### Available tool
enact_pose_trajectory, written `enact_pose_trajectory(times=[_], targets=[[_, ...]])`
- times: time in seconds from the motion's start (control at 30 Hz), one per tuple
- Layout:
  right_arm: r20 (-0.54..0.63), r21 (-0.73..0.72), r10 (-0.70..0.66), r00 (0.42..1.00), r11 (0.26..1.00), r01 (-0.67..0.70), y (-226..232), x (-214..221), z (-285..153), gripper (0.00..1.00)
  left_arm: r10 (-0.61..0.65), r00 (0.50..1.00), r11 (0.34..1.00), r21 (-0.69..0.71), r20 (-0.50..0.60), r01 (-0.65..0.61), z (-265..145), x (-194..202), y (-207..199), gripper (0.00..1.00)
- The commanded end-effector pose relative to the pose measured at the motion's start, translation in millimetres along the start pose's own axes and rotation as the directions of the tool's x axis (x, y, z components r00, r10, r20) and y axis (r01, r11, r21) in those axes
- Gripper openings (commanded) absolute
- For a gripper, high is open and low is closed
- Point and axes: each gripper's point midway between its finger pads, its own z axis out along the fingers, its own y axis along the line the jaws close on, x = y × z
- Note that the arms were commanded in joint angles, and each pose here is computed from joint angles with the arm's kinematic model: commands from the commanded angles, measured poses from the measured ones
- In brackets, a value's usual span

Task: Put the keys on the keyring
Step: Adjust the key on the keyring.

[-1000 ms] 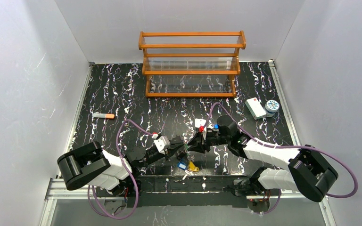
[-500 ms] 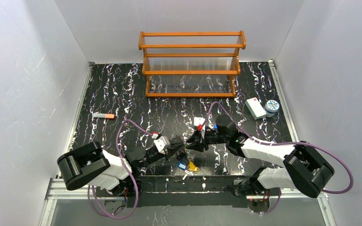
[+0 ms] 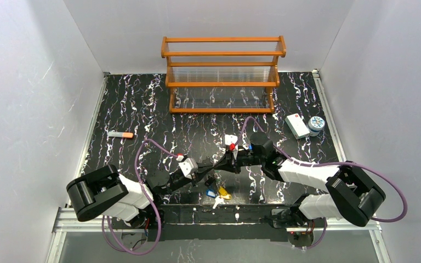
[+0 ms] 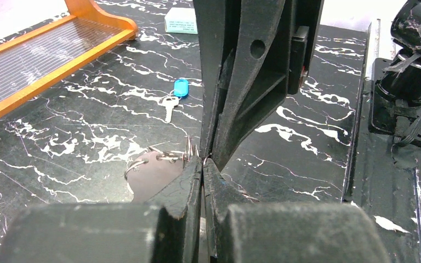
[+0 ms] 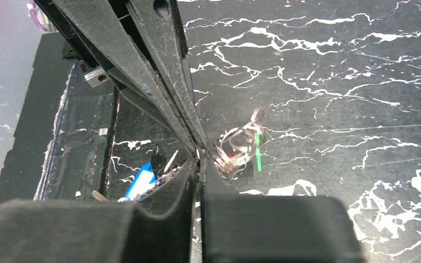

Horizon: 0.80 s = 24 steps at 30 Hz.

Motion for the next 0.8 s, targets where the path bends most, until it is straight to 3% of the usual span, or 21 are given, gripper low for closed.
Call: enact_pose_trajectory(times=[0.0, 0.17, 0.3, 0.37, 0.77], targets=[[0.057, -0.039, -0.053, 0.997, 0.998, 0.055, -0.2, -24.5, 6.8, 0.03, 0.032, 0.956, 0.999, -0.009, 0.290, -0.031, 1.8, -76.4, 1.7, 0.00], [0.008, -0.028, -0.055, 0.998, 0.998, 0.056, -1.9, -16.4, 4.1, 0.01, 0.034, 0.956, 0.999, -0.034, 0.291, -0.025, -1.1, -76.3, 5.9, 0.00], [-0.098, 0.011, -0.045, 0.994, 0.999, 0.046, -9.4, -1.6, -1.3, 0.01, 0.064, 0.961, 0.997, -0.062, 0.267, -0.049, -3.7, -71.3, 10.8, 0.28], [-0.181, 0.016, -0.023, 0.983, 1.000, 0.026, -10.3, 12.4, -5.8, 0.01, 0.089, 0.970, 0.995, -0.062, 0.228, -0.077, -2.4, -63.6, 11.3, 0.33], [-0.538, 0.047, 0.062, 0.841, 0.998, -0.043, -16.8, 63.8, -30.7, 0.01, 0.214, 0.977, 0.976, 0.033, -0.007, -0.213, 2.4, -12.9, 4.6, 0.38]])
